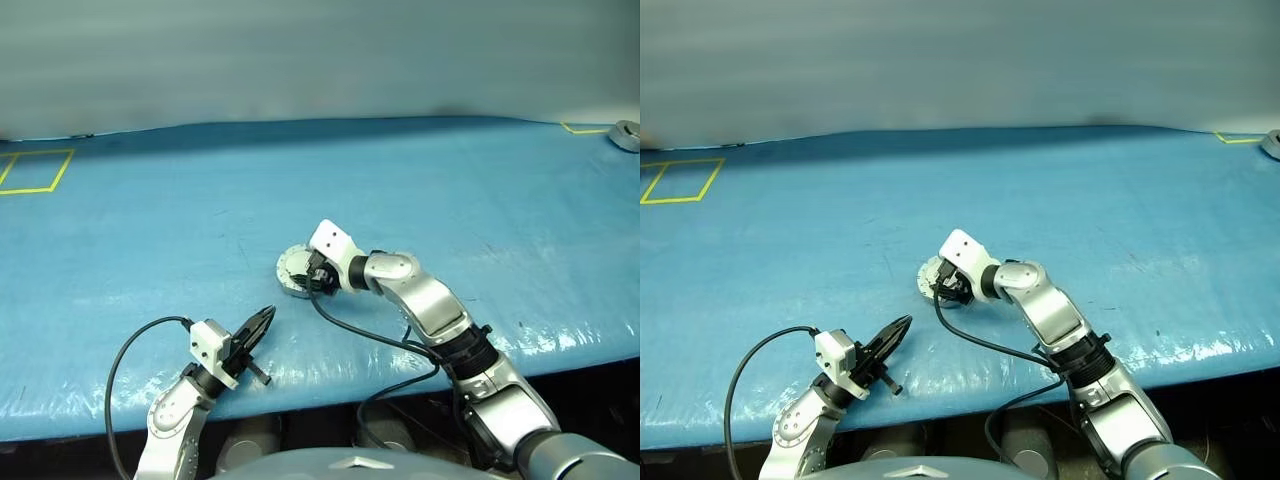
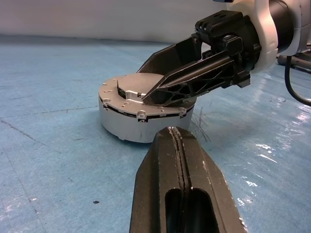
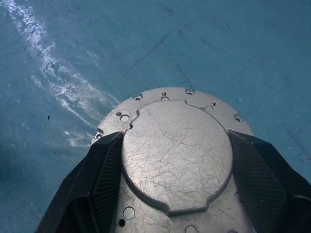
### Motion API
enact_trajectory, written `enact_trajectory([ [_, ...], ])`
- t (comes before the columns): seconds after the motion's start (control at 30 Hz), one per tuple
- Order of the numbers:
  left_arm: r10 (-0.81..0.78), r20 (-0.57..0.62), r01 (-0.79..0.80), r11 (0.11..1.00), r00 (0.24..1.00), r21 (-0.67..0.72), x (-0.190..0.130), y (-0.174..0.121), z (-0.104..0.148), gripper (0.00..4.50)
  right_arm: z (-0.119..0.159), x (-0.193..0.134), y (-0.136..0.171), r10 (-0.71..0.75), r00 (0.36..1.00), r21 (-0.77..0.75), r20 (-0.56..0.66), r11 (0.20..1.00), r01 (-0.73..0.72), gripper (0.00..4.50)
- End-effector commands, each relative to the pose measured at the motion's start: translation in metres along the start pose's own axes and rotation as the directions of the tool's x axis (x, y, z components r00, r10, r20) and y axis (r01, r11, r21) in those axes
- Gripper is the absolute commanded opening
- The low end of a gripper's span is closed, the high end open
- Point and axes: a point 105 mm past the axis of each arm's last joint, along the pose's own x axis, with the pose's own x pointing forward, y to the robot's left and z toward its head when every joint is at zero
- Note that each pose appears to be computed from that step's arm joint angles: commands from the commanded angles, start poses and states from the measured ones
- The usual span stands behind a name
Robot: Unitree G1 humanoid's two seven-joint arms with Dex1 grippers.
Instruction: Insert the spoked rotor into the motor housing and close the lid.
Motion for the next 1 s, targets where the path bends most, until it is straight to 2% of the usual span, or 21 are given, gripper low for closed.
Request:
enact_trajectory([
  [0.03,-0.007,0.009,0.007,1.000,1.000,0.013,0.000,0.001,0.002,0.00,-0.053,-0.005,-0.003,-0.039,0.980,0.054,-0.193,0.997,0.050,3.03],
  [0.17,-0.010,0.007,0.010,1.000,1.000,0.011,0.000,0.000,0.001,0.00,-0.048,-0.007,0.001,-0.029,0.991,-0.026,-0.128,0.999,0.026,3.03],
  [0.43,0.022,0.017,-0.022,1.000,1.000,-0.018,0.003,0.002,0.004,0.00,-0.056,-0.007,0.001,-0.049,0.990,0.002,-0.132,0.999,0.050,3.03],
  [0.53,0.193,0.005,-0.192,0.976,0.981,-0.099,0.010,0.020,0.013,0.00,-0.056,-0.005,0.006,-0.044,0.992,0.022,-0.119,0.999,0.047,3.03],
  [0.73,0.310,0.016,-0.298,0.925,0.950,-0.235,0.033,0.050,0.054,0.00,-0.054,-0.003,0.011,-0.037,0.994,0.027,-0.098,0.999,0.040,3.03],
  [0.87,0.228,-0.061,-0.234,0.898,0.972,-0.373,0.051,0.047,0.071,0.00,-0.046,0.002,0.012,-0.044,0.998,0.043,-0.033,0.998,0.045,3.03],
  [1.0,0.098,-0.141,-0.146,0.909,0.985,-0.389,0.061,0.032,0.071,0.00,-0.048,0.007,0.011,-0.066,0.997,0.071,-0.030,0.995,0.068,3.03],
])
